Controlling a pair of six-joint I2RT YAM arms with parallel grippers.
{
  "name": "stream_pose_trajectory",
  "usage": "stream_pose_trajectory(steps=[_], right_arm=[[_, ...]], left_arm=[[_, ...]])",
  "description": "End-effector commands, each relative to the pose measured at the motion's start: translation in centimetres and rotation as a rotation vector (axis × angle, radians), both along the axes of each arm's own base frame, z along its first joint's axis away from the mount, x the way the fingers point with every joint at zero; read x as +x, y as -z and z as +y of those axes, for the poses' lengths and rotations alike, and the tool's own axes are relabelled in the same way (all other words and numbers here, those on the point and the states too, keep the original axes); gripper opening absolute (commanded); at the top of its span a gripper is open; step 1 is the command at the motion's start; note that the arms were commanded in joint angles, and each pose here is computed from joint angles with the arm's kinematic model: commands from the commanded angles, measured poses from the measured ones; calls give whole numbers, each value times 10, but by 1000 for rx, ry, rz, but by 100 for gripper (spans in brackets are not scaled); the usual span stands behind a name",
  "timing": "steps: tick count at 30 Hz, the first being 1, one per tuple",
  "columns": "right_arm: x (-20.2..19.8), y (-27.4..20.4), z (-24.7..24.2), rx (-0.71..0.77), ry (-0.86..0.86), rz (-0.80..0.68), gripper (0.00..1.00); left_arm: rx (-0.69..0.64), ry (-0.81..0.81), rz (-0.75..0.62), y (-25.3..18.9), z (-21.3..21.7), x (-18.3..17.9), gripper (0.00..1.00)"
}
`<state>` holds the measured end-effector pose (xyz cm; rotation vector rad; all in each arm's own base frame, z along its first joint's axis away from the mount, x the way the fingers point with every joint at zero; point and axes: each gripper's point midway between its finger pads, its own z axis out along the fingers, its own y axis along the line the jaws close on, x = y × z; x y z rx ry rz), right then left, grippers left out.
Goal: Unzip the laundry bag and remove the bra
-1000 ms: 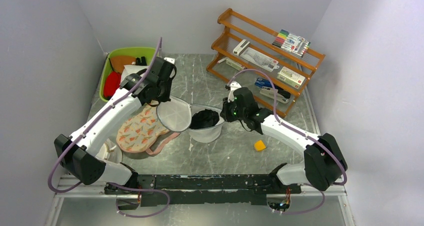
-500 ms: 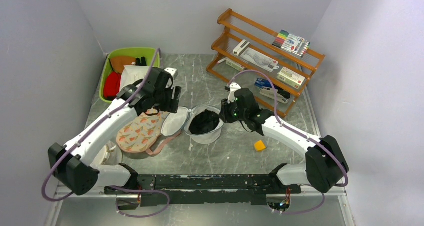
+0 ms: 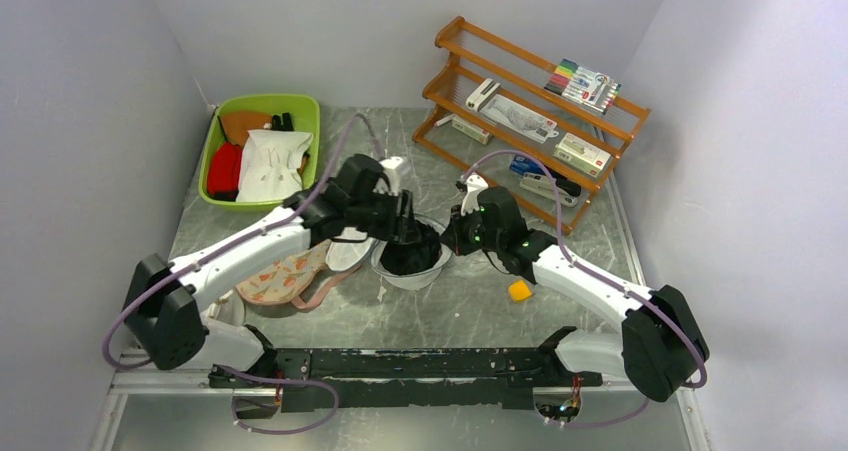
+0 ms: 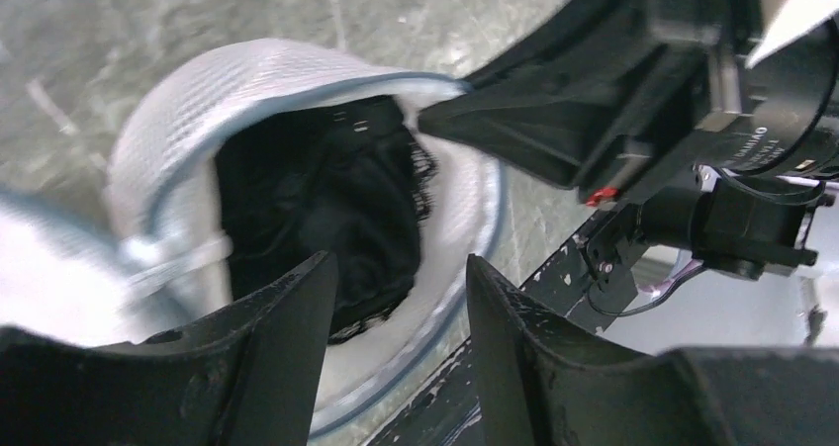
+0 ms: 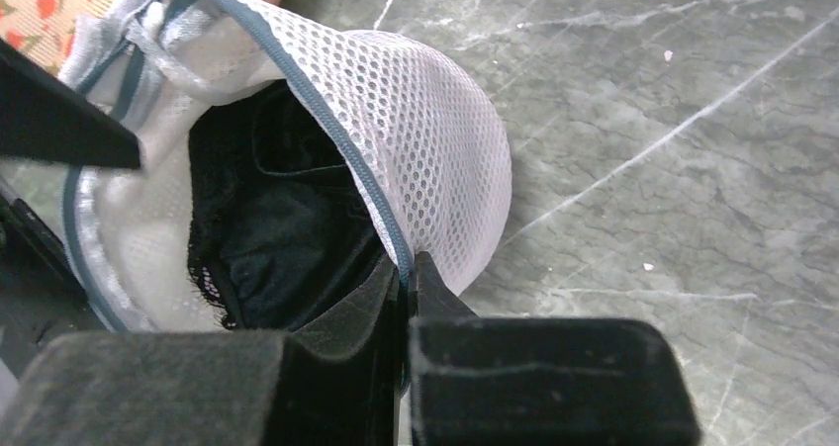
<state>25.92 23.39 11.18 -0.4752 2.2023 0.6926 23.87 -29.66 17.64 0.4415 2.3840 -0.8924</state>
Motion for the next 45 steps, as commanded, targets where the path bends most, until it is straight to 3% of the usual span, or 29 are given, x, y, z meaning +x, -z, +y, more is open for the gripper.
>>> stream_pose_trajectory(steps=[1,5,10,18,23,27,34,45], right_arm=[[-1,-11,9,70,-21,-25,0],[1,-13,10,70,-24,-27,0],[-2,-12,11,69,-38,-21,0],[-4,-8,10,59,-40,-8,0],[-5,-7,9,53,-46,-10,0],[-6,-6,5,36,-33,-10,0],[-9,-1,1,31,-25,-9,0],[0,-2,-7,15,35,-39,0]], left_arm=[[47,43,-126,-14,-41,3,59],[181,49,-163,10,-41,12,55],[364,67,-181,41,-28,22,61],[468,127,-173,78,-23,20,59],[505,145,-132,96,-23,15,45],[514,137,-143,91,-20,13,26],[398,170,-212,39,-25,2,7],[76,203,-371,-63,-38,-19,7]])
